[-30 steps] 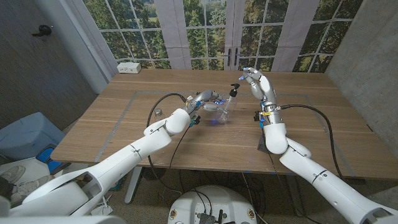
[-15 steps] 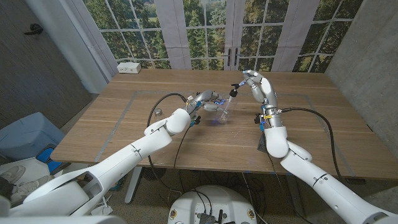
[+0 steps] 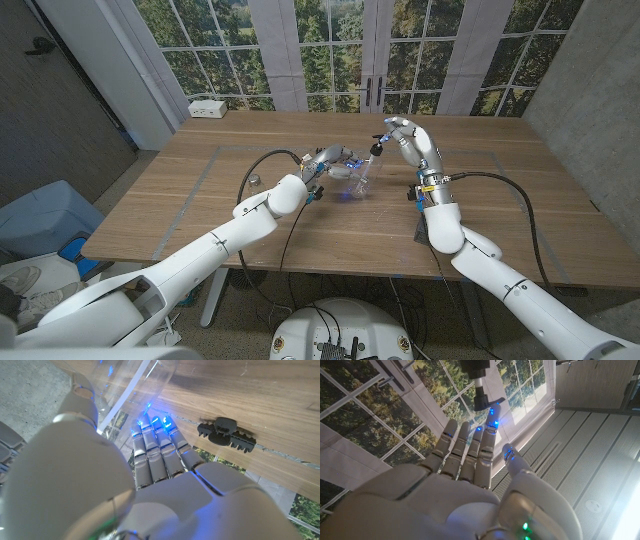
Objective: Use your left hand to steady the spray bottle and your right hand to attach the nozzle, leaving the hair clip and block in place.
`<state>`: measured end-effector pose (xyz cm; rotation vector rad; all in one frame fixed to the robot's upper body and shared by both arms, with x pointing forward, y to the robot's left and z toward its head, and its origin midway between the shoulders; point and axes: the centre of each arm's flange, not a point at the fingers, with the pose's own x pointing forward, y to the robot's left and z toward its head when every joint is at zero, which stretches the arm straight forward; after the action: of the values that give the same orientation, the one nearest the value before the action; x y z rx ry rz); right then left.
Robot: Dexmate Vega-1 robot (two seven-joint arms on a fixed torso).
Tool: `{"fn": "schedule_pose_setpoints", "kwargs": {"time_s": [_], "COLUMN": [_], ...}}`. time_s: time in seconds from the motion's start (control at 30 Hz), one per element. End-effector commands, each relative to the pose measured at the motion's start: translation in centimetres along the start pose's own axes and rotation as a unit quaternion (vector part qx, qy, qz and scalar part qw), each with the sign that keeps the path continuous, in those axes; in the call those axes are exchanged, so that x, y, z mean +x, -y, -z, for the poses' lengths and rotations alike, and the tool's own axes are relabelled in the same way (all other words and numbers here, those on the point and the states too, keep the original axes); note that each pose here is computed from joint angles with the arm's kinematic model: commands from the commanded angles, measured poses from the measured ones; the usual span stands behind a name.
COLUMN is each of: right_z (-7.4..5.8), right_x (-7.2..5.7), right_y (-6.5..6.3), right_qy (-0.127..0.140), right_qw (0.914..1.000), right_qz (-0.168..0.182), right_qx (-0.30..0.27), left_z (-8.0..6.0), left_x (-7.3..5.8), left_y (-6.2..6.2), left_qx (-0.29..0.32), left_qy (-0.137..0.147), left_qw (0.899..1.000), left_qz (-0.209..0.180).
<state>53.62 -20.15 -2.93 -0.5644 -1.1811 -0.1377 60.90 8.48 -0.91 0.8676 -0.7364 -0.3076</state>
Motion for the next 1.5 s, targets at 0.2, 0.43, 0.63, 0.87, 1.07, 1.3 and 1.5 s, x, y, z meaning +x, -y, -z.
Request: {"fn": "schedule_pose_setpoints", "kwargs": {"time_s": [0.2, 0.43, 0.63, 0.87, 1.07, 1.3, 1.5], "right_z": [0.3, 0.1, 0.3, 0.9, 1.1, 1.2, 1.4], "right_x": [1.2, 1.4, 1.6, 1.2, 1.0, 0.7, 0.4], "right_y": [-0.9, -0.9, -0.9, -0.8, -0.4, -0.1, 0.1], "right_qy": [-0.012, -0.010, -0.017, -0.037, -0.048, -0.054, -0.064], "right_qw": [0.9997, 0.9998, 0.9995, 0.9987, 0.9977, 0.9971, 0.9953], "right_qz": [-0.016, -0.016, -0.019, -0.018, -0.007, 0.017, 0.039], "right_qx": [-0.009, -0.008, -0.019, -0.032, -0.047, -0.052, -0.061], "left_z": [0.1, 0.2, 0.2, 0.2, 0.2, 0.2, 0.3], "left_x": [0.3, 0.6, 0.5, 0.1, 0.0, 0.1, 0.2], "left_y": [-0.1, -0.1, -0.2, -0.4, -0.4, -0.4, -0.5], "left_qx": [0.003, 0.004, 0.002, -0.001, -0.001, -0.003, -0.006], "left_qy": [0.000, -0.001, 0.001, 0.002, 0.004, 0.003, 0.004], "left_qw": [1.000, 1.000, 1.000, 1.000, 1.000, 1.000, 1.000], "left_qz": [0.007, 0.012, 0.007, -0.001, -0.004, -0.005, -0.010]}}
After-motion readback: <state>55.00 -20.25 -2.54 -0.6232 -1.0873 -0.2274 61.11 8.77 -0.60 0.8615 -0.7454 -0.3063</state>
